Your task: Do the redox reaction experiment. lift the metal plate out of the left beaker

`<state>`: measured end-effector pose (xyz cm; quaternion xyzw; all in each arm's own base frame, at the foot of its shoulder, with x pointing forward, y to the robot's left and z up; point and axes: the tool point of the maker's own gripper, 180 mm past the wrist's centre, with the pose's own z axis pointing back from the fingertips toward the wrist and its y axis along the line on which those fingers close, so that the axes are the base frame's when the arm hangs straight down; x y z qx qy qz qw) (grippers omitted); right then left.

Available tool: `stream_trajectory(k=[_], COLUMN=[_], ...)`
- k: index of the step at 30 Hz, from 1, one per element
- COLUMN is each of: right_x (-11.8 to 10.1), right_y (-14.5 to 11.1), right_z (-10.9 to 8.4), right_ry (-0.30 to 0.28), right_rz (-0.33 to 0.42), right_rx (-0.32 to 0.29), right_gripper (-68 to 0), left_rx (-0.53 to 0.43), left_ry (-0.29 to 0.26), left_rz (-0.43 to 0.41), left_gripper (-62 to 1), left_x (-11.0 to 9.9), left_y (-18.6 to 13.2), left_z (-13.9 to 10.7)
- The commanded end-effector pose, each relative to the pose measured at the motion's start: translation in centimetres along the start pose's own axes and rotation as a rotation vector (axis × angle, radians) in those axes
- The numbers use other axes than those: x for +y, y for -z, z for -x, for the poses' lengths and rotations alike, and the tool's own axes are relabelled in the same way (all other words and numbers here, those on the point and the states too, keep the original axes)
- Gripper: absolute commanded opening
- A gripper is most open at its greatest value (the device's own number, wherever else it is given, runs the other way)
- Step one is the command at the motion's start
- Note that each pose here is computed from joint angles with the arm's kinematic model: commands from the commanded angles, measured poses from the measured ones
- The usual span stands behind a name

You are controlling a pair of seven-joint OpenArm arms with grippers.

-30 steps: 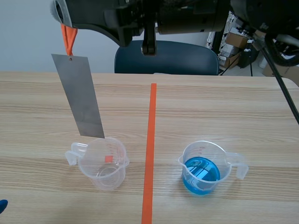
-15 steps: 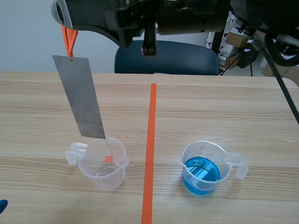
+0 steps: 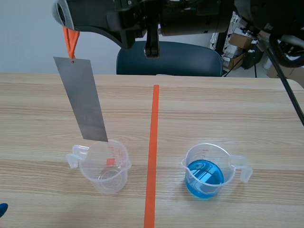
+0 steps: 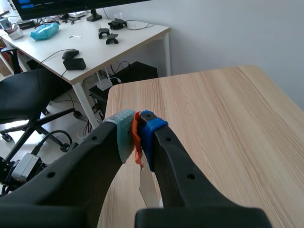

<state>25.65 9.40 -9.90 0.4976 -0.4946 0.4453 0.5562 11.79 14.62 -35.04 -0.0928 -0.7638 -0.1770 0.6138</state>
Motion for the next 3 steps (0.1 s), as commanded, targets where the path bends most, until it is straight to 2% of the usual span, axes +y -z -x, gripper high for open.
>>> stream_trajectory(k=[1, 3], right_x=[0.18, 0.18], right_y=[-0.08, -0.08], right_z=[-1.53, -1.53], right_ry=[-0.017, -0.017], right_rz=[-0.007, -0.007], right_rx=[-0.043, -0.043], right_gripper=[-67.1, -67.1], left_rx=[-0.039, -0.039], left_ry=[0.0, 0.0], left_rz=[-0.005, -0.005], left_gripper=[1.4, 1.4], left_x=[-0.01, -0.01], left_y=[-0.33, -0.31], left_z=[-0.86, -0.86])
